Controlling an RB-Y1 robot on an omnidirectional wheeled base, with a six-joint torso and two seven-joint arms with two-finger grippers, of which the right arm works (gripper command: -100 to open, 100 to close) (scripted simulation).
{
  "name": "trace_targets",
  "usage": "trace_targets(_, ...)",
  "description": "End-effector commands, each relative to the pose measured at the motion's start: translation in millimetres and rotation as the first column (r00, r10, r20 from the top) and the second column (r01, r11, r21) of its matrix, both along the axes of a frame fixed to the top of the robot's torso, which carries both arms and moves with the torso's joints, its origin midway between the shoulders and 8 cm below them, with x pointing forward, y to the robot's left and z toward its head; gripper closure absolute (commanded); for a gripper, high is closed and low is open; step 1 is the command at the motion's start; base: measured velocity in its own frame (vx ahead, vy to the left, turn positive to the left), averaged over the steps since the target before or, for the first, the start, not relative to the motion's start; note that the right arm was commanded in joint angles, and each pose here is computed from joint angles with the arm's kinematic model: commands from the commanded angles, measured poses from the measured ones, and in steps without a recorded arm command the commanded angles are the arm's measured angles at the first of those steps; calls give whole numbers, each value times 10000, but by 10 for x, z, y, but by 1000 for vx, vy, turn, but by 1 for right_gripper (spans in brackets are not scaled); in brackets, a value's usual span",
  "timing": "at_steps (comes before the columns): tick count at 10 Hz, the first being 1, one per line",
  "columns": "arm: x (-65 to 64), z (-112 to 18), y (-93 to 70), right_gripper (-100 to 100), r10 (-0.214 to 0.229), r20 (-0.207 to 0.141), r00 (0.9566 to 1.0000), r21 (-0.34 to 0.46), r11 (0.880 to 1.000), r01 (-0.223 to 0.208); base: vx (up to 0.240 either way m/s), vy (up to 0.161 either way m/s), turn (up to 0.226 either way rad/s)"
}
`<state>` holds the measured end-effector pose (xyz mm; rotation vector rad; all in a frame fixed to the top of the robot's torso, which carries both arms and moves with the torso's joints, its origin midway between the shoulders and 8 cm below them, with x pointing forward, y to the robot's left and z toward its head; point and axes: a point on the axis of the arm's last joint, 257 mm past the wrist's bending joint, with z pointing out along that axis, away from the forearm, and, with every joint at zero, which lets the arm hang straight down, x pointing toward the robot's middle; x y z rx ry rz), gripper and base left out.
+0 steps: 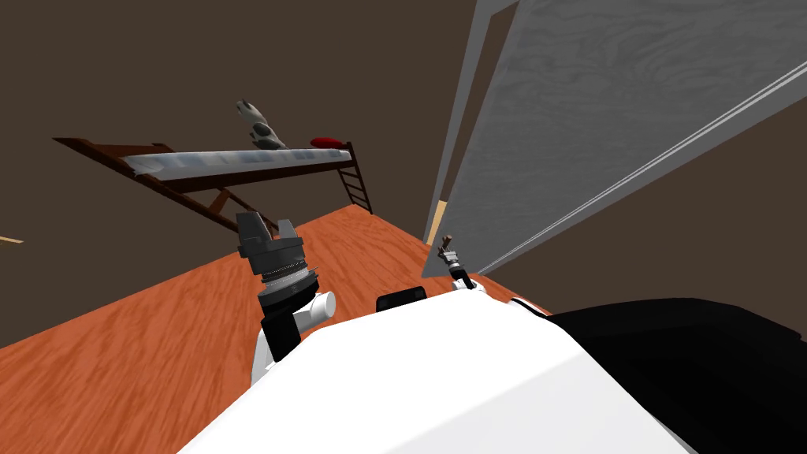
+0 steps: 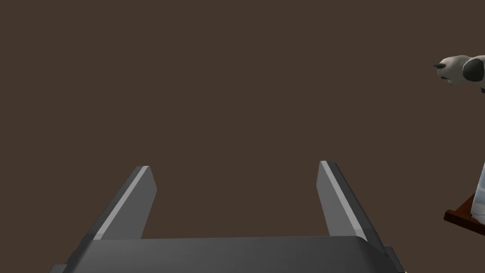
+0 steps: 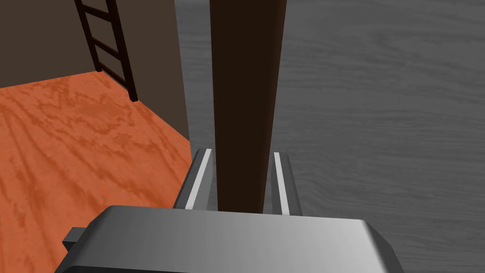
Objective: Pull the door open
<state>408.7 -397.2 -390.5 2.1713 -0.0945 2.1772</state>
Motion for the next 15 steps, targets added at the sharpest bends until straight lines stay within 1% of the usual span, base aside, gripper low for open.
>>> trace_targets(1, 0, 0, 0, 100, 0, 0, 10000, 0, 10000, 0, -88, -19, 20)
trace_targets(2, -65, -14, 24, 100, 248, -22, 9997, 5, 9997, -248, -131, -25, 96)
trace_targets(4, -137, -10, 41, 100, 552, -7, 9985, -5, 9985, -552, -194, -70, 97)
trace_targets(8, -292, -8, 81, 100, 1179, -16, 9930, 15, 9930, -1179, -214, -56, 85)
trace_targets(9, -244, -1, 88, 100, 1114, 30, 9938, 6, 9938, -1114, -95, -16, 14)
trace_targets(10, -333, -21, 103, 100, 1339, -9, 9910, 19, 9910, -1339, -143, -35, 118)
trace_targets(11, -353, -20, 103, 100, 1398, -7, 9902, 16, 9902, -1398, -133, -62, 52)
trace_targets(13, -421, -17, 105, 100, 1600, -4, 9871, 8, 9871, -1600, -175, -80, 120)
trace_targets(15, -518, -13, 109, 100, 1883, -9, 9821, 10, 9821, -1883, -191, -48, 99)
